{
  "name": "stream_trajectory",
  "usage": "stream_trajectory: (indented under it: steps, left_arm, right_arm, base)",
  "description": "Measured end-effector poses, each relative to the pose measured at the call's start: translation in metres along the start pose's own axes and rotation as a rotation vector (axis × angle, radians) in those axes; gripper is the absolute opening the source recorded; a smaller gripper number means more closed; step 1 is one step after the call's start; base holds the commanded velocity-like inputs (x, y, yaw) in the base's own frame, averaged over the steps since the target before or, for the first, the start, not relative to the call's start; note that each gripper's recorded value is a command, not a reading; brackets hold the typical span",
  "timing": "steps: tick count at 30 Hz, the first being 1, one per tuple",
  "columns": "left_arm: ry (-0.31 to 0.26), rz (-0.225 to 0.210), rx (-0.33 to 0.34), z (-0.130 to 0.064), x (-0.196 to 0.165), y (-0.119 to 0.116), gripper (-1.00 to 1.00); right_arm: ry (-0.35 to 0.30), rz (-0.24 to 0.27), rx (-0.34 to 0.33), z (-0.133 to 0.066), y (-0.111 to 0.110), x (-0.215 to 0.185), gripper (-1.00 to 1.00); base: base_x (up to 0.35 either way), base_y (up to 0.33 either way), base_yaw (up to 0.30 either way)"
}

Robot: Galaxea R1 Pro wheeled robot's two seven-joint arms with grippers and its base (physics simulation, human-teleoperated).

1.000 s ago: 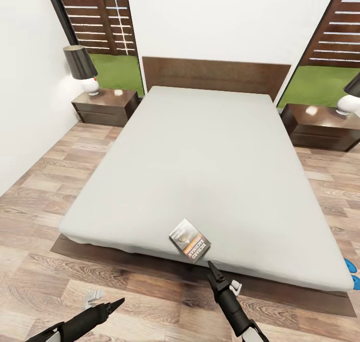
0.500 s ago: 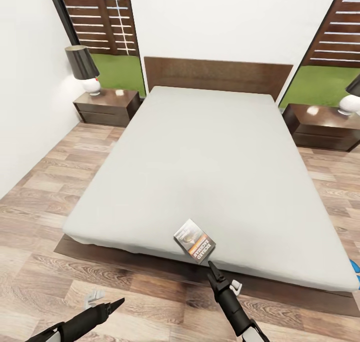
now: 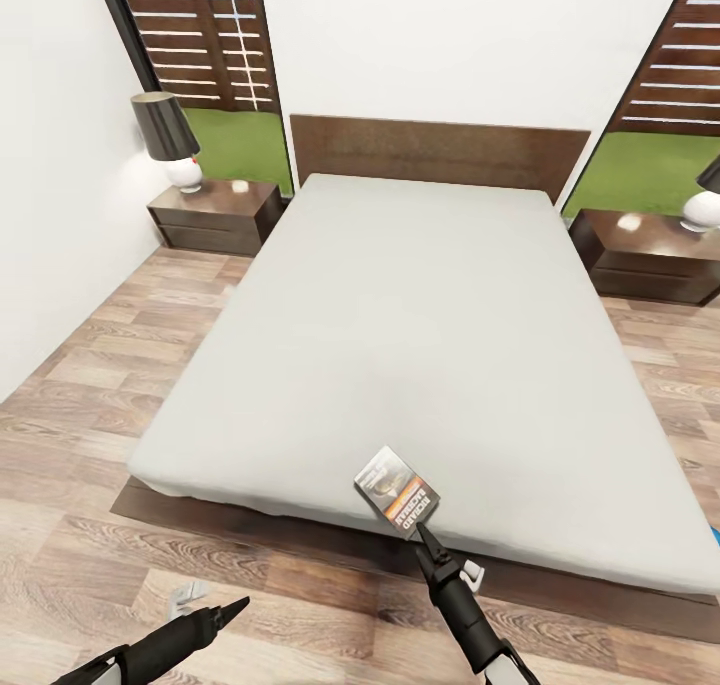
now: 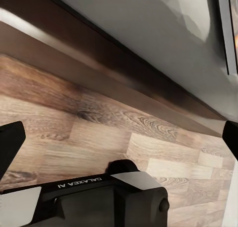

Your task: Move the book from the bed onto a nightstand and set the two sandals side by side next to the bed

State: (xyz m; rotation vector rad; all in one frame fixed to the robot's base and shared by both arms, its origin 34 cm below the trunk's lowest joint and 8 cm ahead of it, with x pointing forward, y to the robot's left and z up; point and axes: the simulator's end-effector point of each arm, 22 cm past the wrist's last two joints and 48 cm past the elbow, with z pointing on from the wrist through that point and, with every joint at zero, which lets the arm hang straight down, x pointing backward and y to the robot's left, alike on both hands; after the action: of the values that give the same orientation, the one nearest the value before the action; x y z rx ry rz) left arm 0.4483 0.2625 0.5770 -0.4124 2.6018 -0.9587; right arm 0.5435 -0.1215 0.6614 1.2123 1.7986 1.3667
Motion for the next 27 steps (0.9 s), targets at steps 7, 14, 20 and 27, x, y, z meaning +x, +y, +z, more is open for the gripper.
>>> stream_trajectory:
  steps: [7, 14, 20, 27]
  left_arm:
    - [0.0, 0.0, 0.001, 0.005, 0.001, 0.003, 1.0]
    - [0.0, -0.001, 0.001, 0.012, 0.001, 0.009, 1.0]
    - [0.0, 0.0, 0.001, 0.018, 0.002, 0.014, 1.0]
    - [0.0, 0.0, 0.001, 0.025, 0.003, 0.02, 1.0]
  right_arm:
    - [0.0, 0.0, -0.002, 0.003, -0.005, -0.001, 1.0]
    - [0.0, 0.001, -0.003, 0.007, -0.013, -0.002, 1.0]
    - [0.001, 0.001, -0.002, 0.01, -0.02, -0.003, 1.0]
    - [0.001, 0.001, -0.003, 0.014, -0.028, -0.004, 1.0]
  base:
    - [0.0, 0.0, 0.0]
    - [0.0, 0.0, 0.0]
    - [0.0, 0.0, 0.0]
    - [0.0, 0.0, 0.0]
